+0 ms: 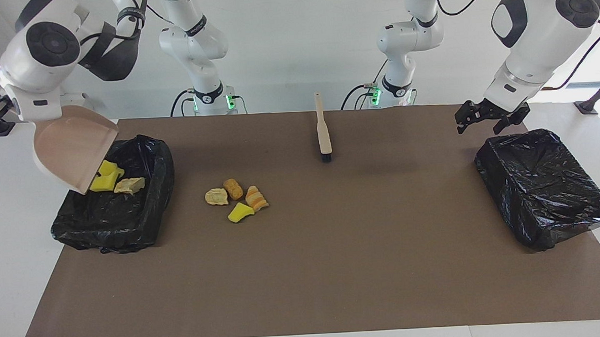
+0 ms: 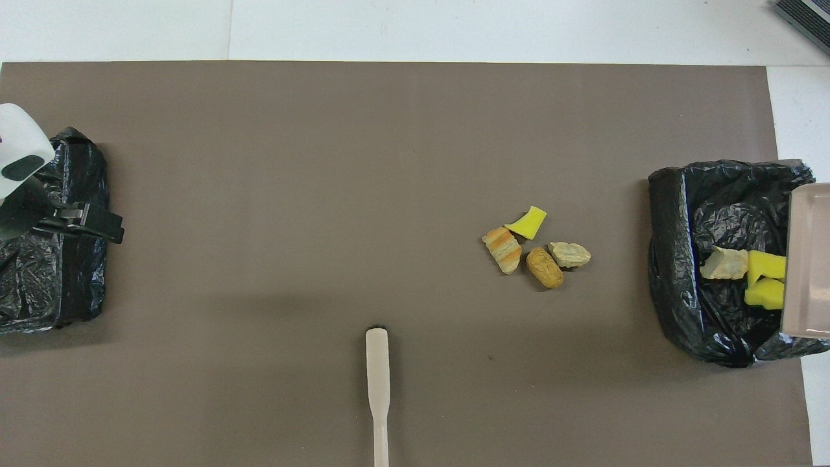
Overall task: Sweep and dump trash in bin
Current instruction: 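Tip the dustpan into the bin with the right gripper while the left gripper withdraws, then bring the emptied dustpan back and set it on the table with the right gripper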
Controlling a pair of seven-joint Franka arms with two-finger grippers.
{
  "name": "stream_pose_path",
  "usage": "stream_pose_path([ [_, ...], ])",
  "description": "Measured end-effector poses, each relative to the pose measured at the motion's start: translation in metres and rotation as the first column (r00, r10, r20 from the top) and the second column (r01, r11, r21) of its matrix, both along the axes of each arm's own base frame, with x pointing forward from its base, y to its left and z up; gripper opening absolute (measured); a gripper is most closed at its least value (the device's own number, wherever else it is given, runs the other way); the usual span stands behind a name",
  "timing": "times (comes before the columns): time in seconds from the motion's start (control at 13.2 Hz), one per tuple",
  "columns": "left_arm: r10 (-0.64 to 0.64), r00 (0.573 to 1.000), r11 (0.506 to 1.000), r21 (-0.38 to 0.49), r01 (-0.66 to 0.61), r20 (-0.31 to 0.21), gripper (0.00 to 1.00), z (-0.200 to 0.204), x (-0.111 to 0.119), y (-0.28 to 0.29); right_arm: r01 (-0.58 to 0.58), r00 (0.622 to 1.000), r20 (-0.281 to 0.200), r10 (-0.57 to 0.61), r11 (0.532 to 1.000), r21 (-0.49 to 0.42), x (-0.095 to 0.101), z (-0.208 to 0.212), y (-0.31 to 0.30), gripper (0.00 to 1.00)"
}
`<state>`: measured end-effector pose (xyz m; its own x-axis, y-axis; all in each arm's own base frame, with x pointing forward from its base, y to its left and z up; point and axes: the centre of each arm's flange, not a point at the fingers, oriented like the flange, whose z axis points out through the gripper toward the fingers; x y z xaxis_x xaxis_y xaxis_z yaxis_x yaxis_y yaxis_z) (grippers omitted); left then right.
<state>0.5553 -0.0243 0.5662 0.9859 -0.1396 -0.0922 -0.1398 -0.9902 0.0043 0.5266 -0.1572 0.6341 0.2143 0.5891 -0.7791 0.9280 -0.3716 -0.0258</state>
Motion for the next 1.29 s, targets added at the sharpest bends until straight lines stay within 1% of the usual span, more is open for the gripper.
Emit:
stream_pose_path([
  [0.08,-0.003,1.0,1.0,0.0,0.003,0.0,1.0,-0.001,0.0,0.0,0.058,0.997,0.042,-0.059,0.998,0.038,-0.005,0.001,0.017,0.32],
  [0.15,-0.008,1.0,1.0,-0.001,0.008,0.003,1.0,-0.001,0.001,0.0,0.121,0.987,0.092,-0.13,0.988,0.095,-0.006,-0.004,0.04,0.32],
  [0.23,-0.013,1.0,1.0,-0.002,0.013,0.008,1.0,0.0,0.002,0.0,0.193,0.965,0.144,-0.218,0.966,0.173,-0.007,-0.012,0.061,0.32],
  [0.3,-0.016,1.0,1.0,-0.002,0.016,0.013,1.0,0.0,0.002,0.0,0.263,0.931,0.186,-0.313,0.932,0.25,-0.006,-0.019,0.081,0.32],
  [0.38,-0.019,1.0,1.0,-0.002,0.019,0.019,1.0,0.001,0.003,0.0,0.326,0.889,0.221,-0.401,0.894,0.309,-0.005,-0.024,0.103,0.32],
  [0.53,-0.022,0.999,1.0,-0.003,0.023,0.032,1.0,0.001,0.004,0.0,0.42,0.789,0.294,-0.539,0.824,0.381,0.0,-0.033,0.17,0.32],
  [0.61,-0.023,0.999,1.0,-0.003,0.023,0.041,1.0,0.002,0.005,0.0,0.461,0.734,0.318,-0.601,0.784,0.417,0.002,-0.042,0.213,0.32],
  [0.68,-0.024,0.999,1.0,-0.003,0.024,0.045,1.0,0.001,0.006,0.0,0.502,0.675,0.328,-0.661,0.737,0.452,0.004,-0.054,0.252,0.32],
  [0.76,-0.025,0.999,1.0,-0.003,0.025,0.045,1.0,0.001,0.006,-0.001,0.541,0.613,0.327,-0.719,0.684,0.49,0.01,-0.071,0.288,0.32],
  [0.83,-0.026,0.999,1.0,-0.003,0.026,0.044,1.0,0.001,0.006,-0.001,0.575,0.552,0.316,-0.772,0.627,0.526,0.017,-0.092,0.322,0.32],
  [0.98,-0.027,0.999,1.0,-0.003,0.027,0.043,1.0,0.0,0.006,-0.001,0.639,0.427,0.279,-0.86,0.506,0.579,0.029,-0.133,0.385,0.32],
  [1.06,-0.031,0.999,0.999,-0.004,0.031,0.042,1.0,0.0,0.006,-0.001,0.665,0.375,0.26,-0.89,0.453,0.593,0.034,-0.151,0.412,0.32],
  [1.21,-0.054,0.998,0.999,-0.005,0.054,0.04,1.0,-0.001,0.005,-0.001,0.695,0.294,0.221,-0.93,0.366,0.619,0.042,-0.176,0.461,0.32],
  [1.29,-0.06,0.997,0.998,-0.005,0.06,0.039,1.0,-0.001,0.005,-0.001,0.702,0.257,0.196,-0.946,0.322,0.635,0.043,-0.187,0.485,0.32],
])
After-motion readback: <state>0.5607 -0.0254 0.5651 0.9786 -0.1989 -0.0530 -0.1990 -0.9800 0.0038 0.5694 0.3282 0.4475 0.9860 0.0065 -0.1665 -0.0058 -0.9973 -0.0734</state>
